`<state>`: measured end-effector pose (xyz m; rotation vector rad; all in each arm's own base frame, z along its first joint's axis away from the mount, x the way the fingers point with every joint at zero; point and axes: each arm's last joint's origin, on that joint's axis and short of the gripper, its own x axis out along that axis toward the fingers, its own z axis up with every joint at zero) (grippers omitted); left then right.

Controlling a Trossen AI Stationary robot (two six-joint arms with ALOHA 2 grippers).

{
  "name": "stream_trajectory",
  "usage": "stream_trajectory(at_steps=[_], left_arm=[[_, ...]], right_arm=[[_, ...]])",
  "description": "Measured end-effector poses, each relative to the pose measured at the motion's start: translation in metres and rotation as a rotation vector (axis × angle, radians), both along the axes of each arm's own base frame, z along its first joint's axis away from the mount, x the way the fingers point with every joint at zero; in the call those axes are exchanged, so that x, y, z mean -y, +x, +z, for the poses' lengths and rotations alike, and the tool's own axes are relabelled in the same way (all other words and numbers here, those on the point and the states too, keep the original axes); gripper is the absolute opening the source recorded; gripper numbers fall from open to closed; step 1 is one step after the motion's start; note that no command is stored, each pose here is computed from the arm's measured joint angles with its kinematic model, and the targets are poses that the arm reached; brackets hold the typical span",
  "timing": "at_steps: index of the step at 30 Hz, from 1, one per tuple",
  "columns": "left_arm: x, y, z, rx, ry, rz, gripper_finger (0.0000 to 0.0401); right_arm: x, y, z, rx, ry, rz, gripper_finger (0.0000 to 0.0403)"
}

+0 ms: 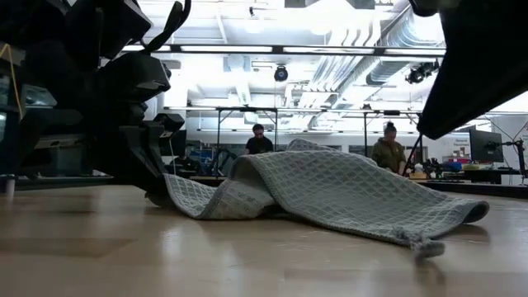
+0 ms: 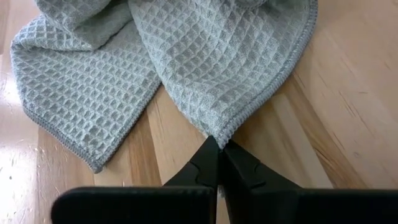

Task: Fold microfiber towels
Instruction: Fold the gray towel

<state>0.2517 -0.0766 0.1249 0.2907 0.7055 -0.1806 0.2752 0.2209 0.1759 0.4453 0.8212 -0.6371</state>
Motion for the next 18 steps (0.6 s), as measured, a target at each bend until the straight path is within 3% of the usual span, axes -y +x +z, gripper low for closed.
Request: stream_trajectory(at_steps=[5, 18], left_arm=[[0.0, 0.0, 0.0, -0.001, -0.01, 0.009, 0.0002], [0.001, 0.0, 0.0, -0.006, -0.027, -0.001, 0.0001]], right_arm=[[-0.01, 0.008, 0.001, 0.001, 0.121, 0.1, 0.0079], [-0.008, 0.034, -0.014, -0.012, 0.256, 0.185, 0.0079]])
